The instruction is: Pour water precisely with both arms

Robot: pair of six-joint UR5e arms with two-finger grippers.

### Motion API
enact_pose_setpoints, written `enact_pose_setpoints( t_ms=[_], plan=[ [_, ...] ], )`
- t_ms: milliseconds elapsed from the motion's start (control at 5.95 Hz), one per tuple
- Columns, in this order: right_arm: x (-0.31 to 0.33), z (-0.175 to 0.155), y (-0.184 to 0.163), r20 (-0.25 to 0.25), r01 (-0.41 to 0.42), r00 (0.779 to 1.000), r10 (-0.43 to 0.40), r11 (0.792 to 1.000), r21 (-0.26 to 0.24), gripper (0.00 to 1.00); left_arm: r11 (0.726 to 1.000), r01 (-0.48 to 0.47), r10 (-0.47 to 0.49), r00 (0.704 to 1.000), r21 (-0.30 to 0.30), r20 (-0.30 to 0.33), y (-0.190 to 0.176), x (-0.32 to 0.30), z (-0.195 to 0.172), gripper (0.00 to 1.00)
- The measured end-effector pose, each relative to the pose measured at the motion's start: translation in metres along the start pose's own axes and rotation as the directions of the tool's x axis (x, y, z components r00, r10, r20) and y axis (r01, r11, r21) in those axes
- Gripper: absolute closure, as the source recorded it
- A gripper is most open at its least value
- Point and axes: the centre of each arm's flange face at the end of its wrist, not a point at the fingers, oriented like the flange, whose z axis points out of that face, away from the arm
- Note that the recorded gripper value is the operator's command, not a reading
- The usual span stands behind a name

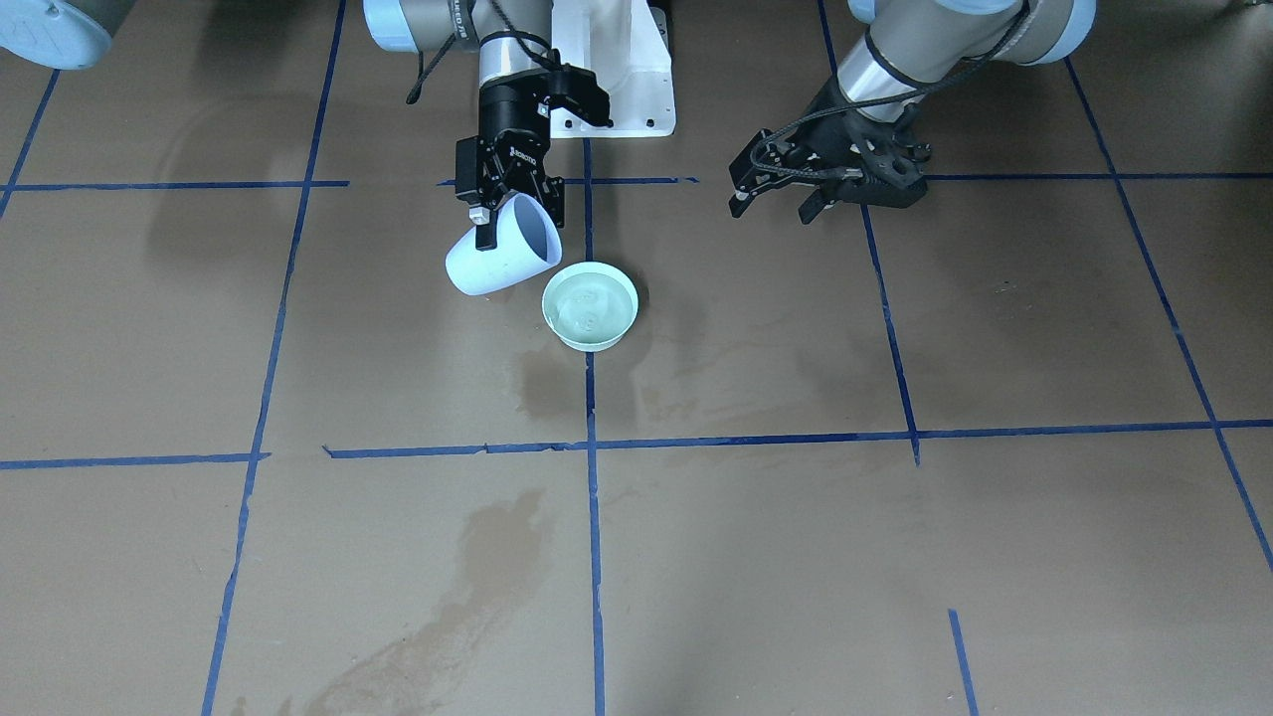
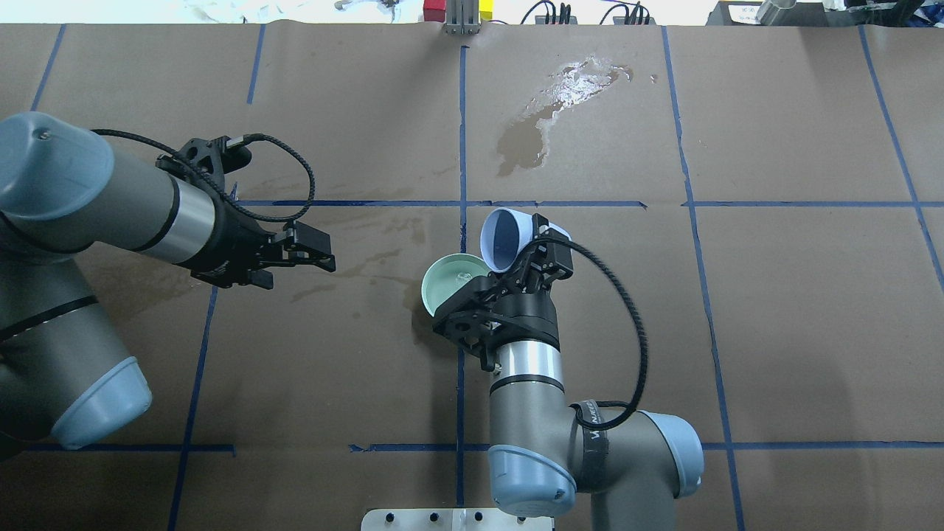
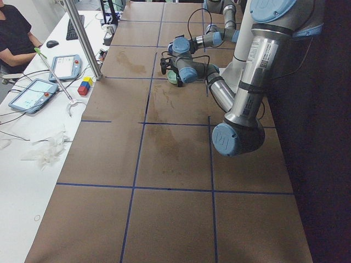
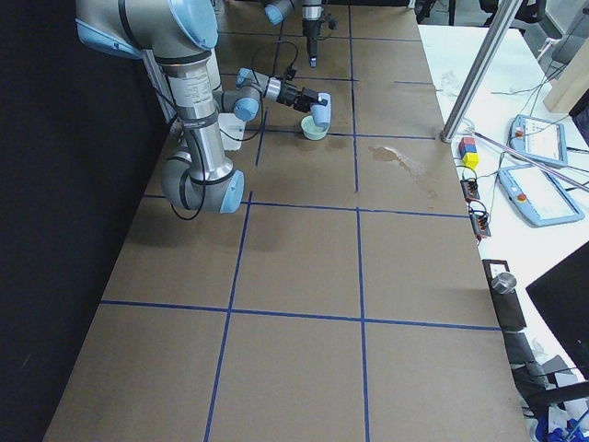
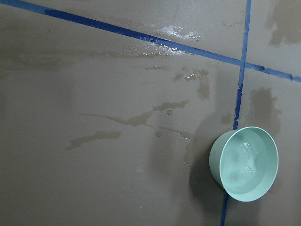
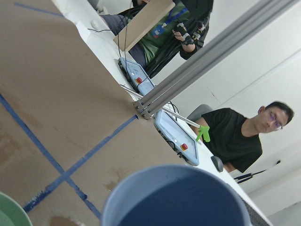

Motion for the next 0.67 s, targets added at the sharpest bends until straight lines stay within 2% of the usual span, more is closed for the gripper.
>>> enact_pose_setpoints(
  t_ms=[168,336,504,672],
  plan=[
    [0.004,0.0,0.007,0.016,-0.213,0.977,0.213,0.977,-0.021,0.97,1.0,-0.002,0.002,1.0,0.012,0.001,-0.002,0.008,0.007,0.0],
    [0.012,0.003,0.021,0.01,-0.411,0.911,0.412,0.911,-0.04,0.97,1.0,0.003,-0.003,1.0,0.022,0.001,-0.002,0.013,0.011,0.0],
    [0.034,0.007,0.039,-0.007,-0.553,0.833,0.554,0.831,-0.055,0.97,1.0,0.011,-0.011,1.0,0.024,0.003,0.0,0.015,0.014,0.0],
    [0.069,0.015,0.058,-0.034,-0.64,0.768,0.639,0.765,-0.08,0.96,1.0,0.012,-0.012,1.0,0.028,0.007,0.004,0.016,0.019,0.0]
  ],
)
